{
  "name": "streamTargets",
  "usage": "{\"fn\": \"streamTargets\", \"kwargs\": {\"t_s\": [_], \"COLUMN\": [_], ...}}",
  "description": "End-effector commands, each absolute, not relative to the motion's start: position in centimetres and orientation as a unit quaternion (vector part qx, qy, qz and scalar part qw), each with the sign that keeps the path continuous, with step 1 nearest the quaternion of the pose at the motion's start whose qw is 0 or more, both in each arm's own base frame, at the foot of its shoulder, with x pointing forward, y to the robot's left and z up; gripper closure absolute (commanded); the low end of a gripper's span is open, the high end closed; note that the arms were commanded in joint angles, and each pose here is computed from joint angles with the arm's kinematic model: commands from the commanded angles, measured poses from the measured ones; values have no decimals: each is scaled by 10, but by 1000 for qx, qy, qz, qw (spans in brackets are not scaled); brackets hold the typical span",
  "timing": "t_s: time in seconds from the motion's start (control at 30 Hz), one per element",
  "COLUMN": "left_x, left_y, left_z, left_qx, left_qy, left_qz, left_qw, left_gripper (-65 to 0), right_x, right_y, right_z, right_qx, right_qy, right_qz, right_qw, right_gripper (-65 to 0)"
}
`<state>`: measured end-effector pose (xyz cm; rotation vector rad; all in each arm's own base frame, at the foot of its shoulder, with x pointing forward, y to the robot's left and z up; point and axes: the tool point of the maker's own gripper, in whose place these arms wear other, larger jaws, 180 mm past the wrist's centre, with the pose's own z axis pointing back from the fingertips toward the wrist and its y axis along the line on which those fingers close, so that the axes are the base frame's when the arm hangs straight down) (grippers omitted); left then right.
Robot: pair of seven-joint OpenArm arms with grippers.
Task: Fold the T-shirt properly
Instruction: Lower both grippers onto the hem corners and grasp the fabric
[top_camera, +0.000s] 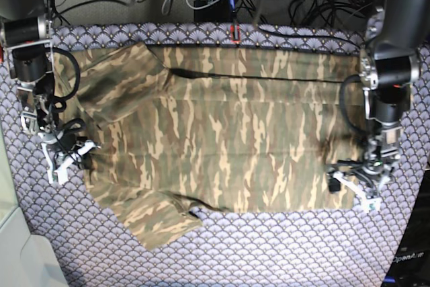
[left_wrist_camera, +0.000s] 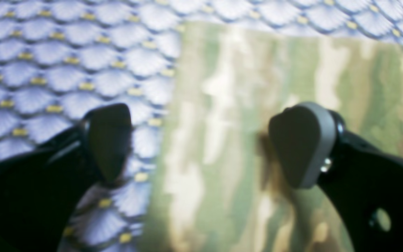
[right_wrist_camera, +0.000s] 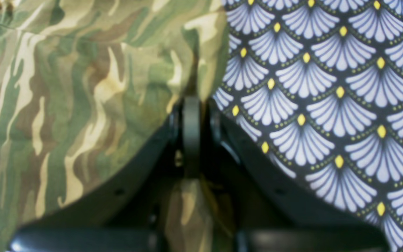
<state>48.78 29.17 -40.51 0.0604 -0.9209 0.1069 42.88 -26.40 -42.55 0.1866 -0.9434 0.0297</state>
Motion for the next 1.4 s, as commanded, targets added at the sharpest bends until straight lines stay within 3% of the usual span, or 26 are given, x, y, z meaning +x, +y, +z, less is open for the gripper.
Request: {"fn": "streamTargets", "kwargs": {"t_s": [0.0,0.93,1.07,1.37], "left_x": [498,470,471,465], "left_y": [313,292,278,285], "left_z": [-383,-426,-426,-433], "left_qx": [53,45,12,32], "left_qy": [-470,-441,-442,-435], "left_qz": [65,61,40,53], "left_qw": [879,894,896,898], "left_gripper": [-650,-650,-650,-650], "right_x": [431,432,432,432], "right_y": [-267,-267,-266,-266], "right_z": [-422,-420,-421,-421], "right_qx": [86,86,87,87], "right_qy": [-448,-451,-450,-450], "right_qz": [25,25,25,25], "right_qw": [890,888,888,888], "right_gripper": [0,0,0,0]}}
